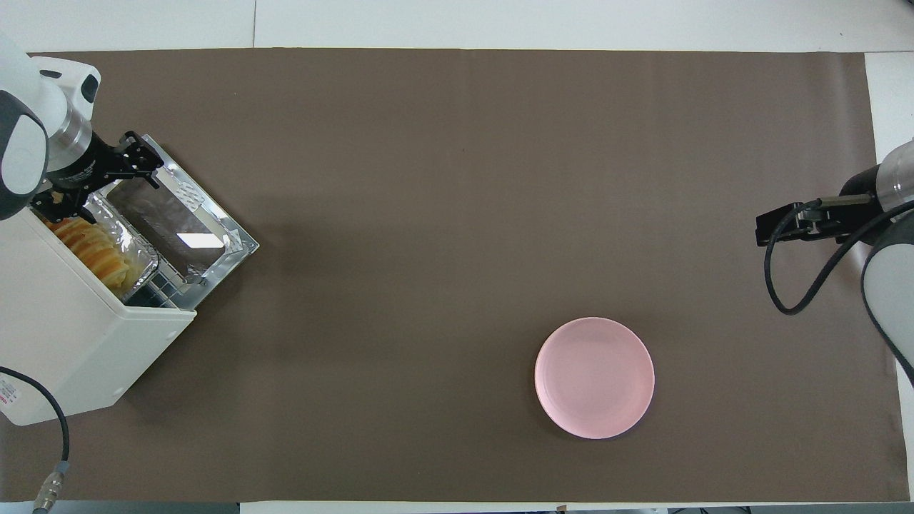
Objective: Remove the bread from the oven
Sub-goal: 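Reach the left gripper into the oven and grasp the foil tray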
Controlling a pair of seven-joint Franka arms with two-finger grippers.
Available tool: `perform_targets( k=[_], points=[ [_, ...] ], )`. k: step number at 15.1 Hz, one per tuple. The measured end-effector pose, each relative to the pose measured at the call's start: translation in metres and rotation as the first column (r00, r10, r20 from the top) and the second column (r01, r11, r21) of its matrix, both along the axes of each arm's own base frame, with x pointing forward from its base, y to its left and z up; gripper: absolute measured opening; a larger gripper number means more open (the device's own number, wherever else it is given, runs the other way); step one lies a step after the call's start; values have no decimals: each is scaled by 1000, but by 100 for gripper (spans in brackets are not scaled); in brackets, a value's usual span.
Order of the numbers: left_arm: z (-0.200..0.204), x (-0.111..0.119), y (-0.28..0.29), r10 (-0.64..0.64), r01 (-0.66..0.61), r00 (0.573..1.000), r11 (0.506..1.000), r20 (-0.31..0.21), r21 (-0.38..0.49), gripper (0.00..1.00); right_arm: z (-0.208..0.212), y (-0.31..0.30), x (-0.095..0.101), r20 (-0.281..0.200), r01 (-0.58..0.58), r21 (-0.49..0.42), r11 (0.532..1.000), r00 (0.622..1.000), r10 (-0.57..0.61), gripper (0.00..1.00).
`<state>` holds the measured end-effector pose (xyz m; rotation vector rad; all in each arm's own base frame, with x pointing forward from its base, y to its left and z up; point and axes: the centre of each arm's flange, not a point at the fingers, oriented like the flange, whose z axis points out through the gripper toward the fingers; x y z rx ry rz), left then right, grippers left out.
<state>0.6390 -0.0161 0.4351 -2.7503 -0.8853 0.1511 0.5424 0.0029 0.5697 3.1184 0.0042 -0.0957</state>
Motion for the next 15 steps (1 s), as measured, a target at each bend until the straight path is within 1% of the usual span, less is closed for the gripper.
perform_targets(
  k=[3, 9, 10, 13, 15],
  points=[
    [-20, -2, 6, 12, -12, 1000, 1000, 10, 2, 100, 0, 0, 0, 0, 0, 0, 1000, 1000, 0, 100],
    [-63, -16, 12, 43, -43, 999, 999, 20, -1, 100, 0, 0, 0, 0, 0, 0, 1000, 1000, 0, 100],
    [-67, -17, 12, 47, -47, 999, 999, 21, -1, 92, 0, 0, 0, 0, 0, 0, 1000, 1000, 0, 100],
    [-70, -19, 20, 58, -58, 998, 998, 19, -1, 56, 0, 0, 0, 0, 0, 0, 1000, 1000, 0, 100],
    [-67, -19, 23, 41, -41, 999, 999, 20, -5, 36, 0, 0, 0, 0, 0, 0, 1000, 1000, 0, 100]
  ],
)
